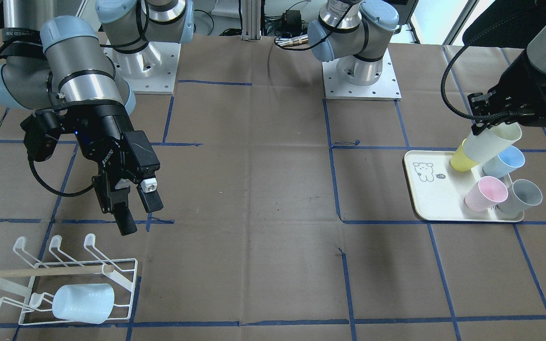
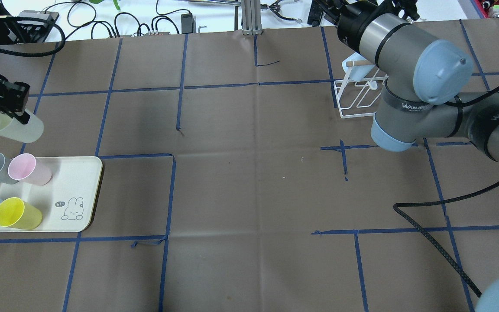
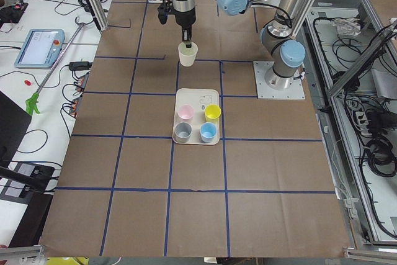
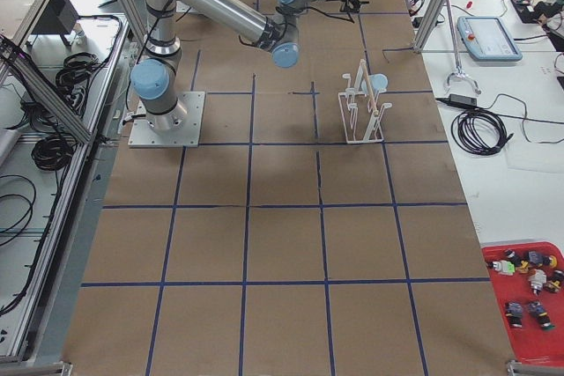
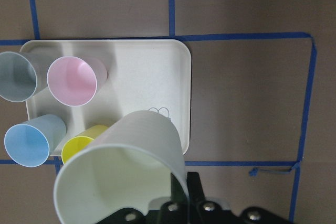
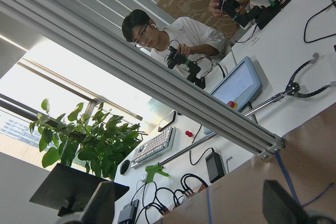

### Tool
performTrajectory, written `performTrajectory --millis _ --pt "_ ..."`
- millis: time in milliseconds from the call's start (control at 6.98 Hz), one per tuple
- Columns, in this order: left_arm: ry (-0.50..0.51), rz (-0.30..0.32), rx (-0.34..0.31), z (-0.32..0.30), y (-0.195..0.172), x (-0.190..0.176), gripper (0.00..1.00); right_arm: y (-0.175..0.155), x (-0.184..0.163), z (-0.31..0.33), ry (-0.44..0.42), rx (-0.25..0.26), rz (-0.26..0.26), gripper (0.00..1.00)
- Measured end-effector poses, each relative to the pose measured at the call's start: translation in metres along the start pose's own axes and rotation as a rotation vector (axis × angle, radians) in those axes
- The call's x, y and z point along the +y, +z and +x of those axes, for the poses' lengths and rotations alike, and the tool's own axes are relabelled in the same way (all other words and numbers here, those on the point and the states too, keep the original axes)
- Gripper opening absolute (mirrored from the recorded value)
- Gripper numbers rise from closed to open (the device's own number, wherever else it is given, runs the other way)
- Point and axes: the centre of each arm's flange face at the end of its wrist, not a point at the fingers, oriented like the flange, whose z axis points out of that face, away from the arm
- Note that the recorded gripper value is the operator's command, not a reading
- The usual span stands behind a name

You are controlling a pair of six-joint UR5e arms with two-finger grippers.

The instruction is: Transfer IKEA cup to right arm and place on rack

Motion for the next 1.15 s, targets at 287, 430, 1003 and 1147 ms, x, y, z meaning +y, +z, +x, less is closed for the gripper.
performTrajectory --millis 287,430,1003,1147 --pt "0.055 0.203 0.113 0.027 0.002 -0.028 0.0 0.002 0.004 0.004 0.15 -0.002 -0.018 1.0" --pt "0.085 0.319 0.185 0.037 0.01 -0.045 0.0 0.003 0.005 0.005 0.224 0.0 -0.02 1.0" --pt "0.321 0.688 0.318 0.119 0.047 -0.092 0.0 0.011 0.013 0.013 0.461 0.019 -0.037 1.0" --pt "0.387 0.762 0.338 0.146 0.059 -0.098 0.0 0.016 0.021 0.015 0.502 0.032 -0.051 1.0"
